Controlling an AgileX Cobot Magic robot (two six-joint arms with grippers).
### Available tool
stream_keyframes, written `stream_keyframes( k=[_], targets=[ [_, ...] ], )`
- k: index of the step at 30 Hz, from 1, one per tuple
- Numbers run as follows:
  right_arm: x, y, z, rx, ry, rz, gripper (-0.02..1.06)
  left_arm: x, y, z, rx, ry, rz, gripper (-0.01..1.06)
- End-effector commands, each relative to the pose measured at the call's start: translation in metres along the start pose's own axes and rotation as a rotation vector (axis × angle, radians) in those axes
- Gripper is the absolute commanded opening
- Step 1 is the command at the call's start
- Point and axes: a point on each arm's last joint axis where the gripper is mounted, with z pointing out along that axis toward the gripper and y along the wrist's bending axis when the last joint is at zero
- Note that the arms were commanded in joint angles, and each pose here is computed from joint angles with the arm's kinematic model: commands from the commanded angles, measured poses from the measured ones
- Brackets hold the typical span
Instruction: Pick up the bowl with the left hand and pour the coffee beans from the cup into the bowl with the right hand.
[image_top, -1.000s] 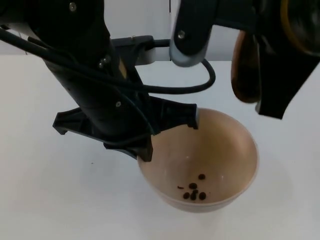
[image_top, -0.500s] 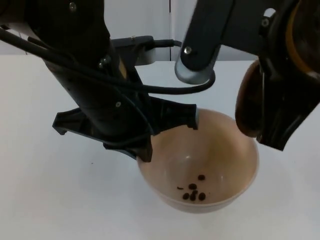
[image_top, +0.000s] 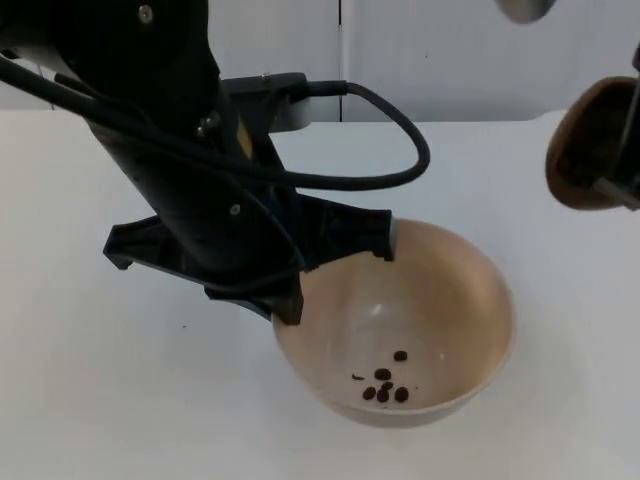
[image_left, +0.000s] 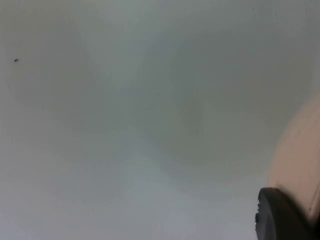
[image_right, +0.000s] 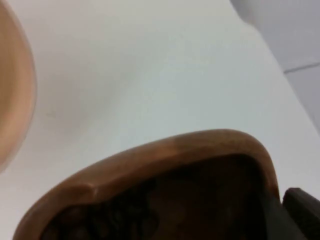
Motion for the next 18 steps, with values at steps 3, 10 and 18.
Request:
stream_keyframes(
  k=[3,10,18],
  targets=[
    [0.001,-0.007,0.001,-0.017,-0.004,0.029,0.0,-0.002,-0.002,-0.002,0.001,-0.019,0.016,0.0],
    [0.001,-0.009,0.005,-0.049,-0.004,0.061,0.0,-0.004,0.001,-0.002,-0.02,-0.034,0.048,0.0],
    [0.009,-0.033,0.028,-0.07,0.06,0.213,0.0,-0.022,0.028,-0.003,-0.04,-0.073,-0.038,0.0]
  ],
)
